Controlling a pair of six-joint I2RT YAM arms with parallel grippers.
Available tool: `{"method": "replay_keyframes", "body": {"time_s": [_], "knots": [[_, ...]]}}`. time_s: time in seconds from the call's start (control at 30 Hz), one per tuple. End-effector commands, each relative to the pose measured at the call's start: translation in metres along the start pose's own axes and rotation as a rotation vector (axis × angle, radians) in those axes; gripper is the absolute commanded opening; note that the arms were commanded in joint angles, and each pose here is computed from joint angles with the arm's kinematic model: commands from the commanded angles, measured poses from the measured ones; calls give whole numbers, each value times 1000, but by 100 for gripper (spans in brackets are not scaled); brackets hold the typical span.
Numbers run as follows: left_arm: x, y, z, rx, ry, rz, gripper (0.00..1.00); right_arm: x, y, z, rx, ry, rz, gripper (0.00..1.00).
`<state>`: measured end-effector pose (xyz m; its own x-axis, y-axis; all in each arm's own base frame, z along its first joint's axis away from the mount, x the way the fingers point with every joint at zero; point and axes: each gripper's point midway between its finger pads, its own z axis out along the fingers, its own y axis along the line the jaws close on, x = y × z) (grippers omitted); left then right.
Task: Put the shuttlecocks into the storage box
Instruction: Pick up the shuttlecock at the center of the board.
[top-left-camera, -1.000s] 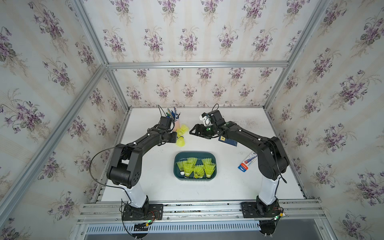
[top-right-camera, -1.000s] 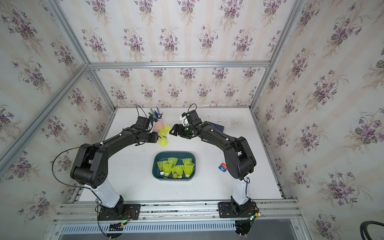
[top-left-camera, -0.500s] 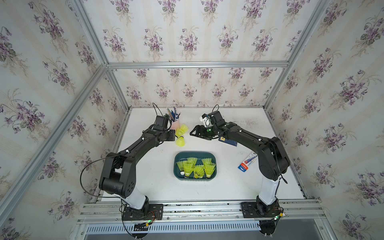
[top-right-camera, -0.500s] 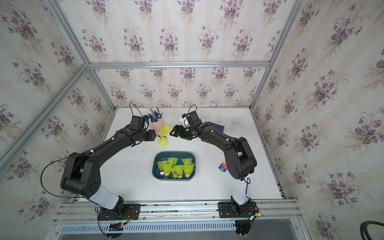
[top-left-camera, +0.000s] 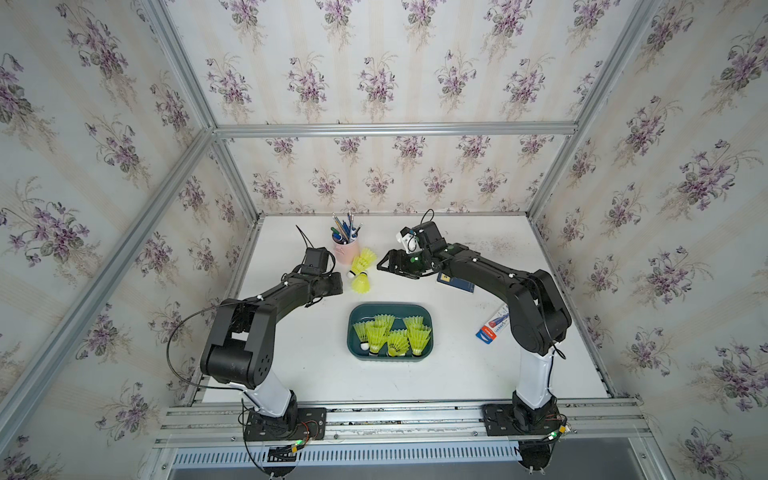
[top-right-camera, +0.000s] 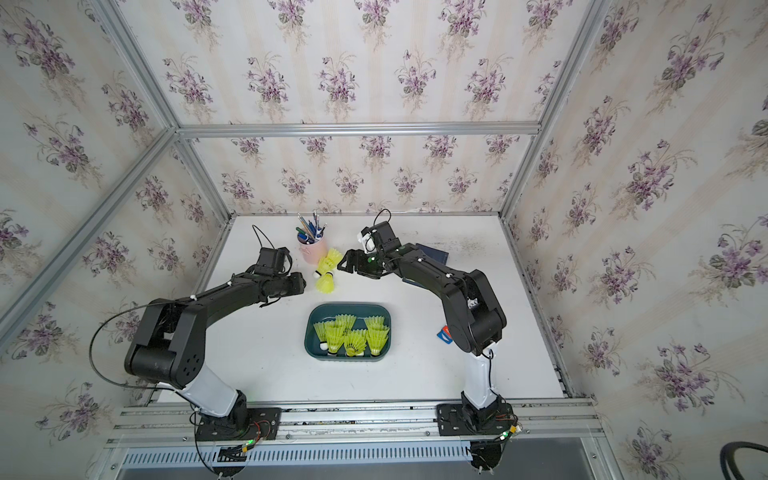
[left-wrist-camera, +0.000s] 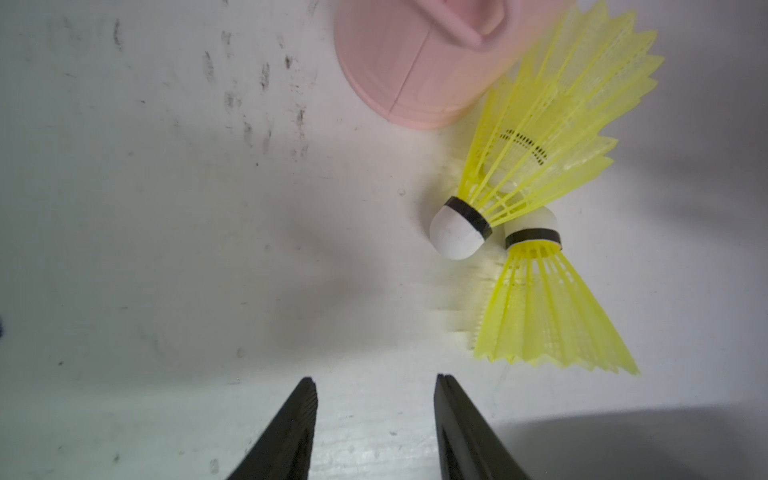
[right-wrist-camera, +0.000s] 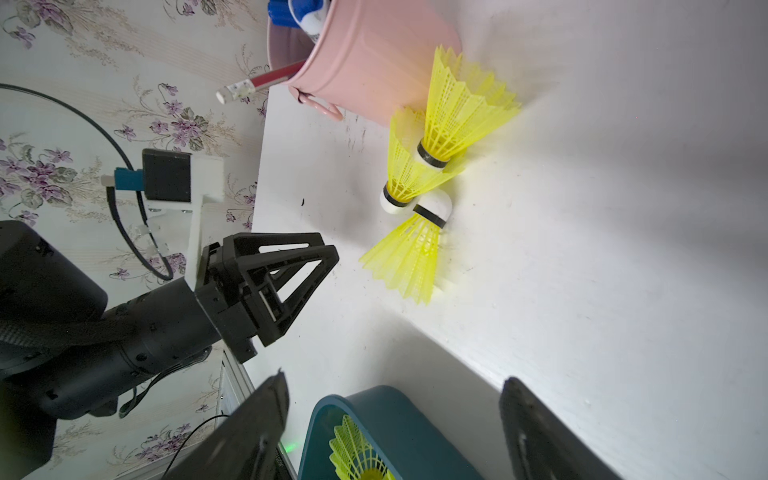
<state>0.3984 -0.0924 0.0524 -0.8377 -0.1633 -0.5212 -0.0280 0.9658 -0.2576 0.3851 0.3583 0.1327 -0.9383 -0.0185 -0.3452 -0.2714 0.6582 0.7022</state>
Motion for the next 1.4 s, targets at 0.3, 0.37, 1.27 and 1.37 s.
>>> {"method": "replay_keyframes", "body": {"time_s": [0.3,0.37,1.27,1.37], "knots": [[-20,-22,33,129,-64,8,61,-14,3,4,-22,-8,-1,83],[-19,-26,38,139,-57,23,63,-14,2,5,-21,-6,1,83],[-16,-53,68,80,-26,177,65,-8,-7,5,-27,17,28,82],[-11,-56,67,74,-18,182,62,-9,-7,4,-27,15,28,83]]}}
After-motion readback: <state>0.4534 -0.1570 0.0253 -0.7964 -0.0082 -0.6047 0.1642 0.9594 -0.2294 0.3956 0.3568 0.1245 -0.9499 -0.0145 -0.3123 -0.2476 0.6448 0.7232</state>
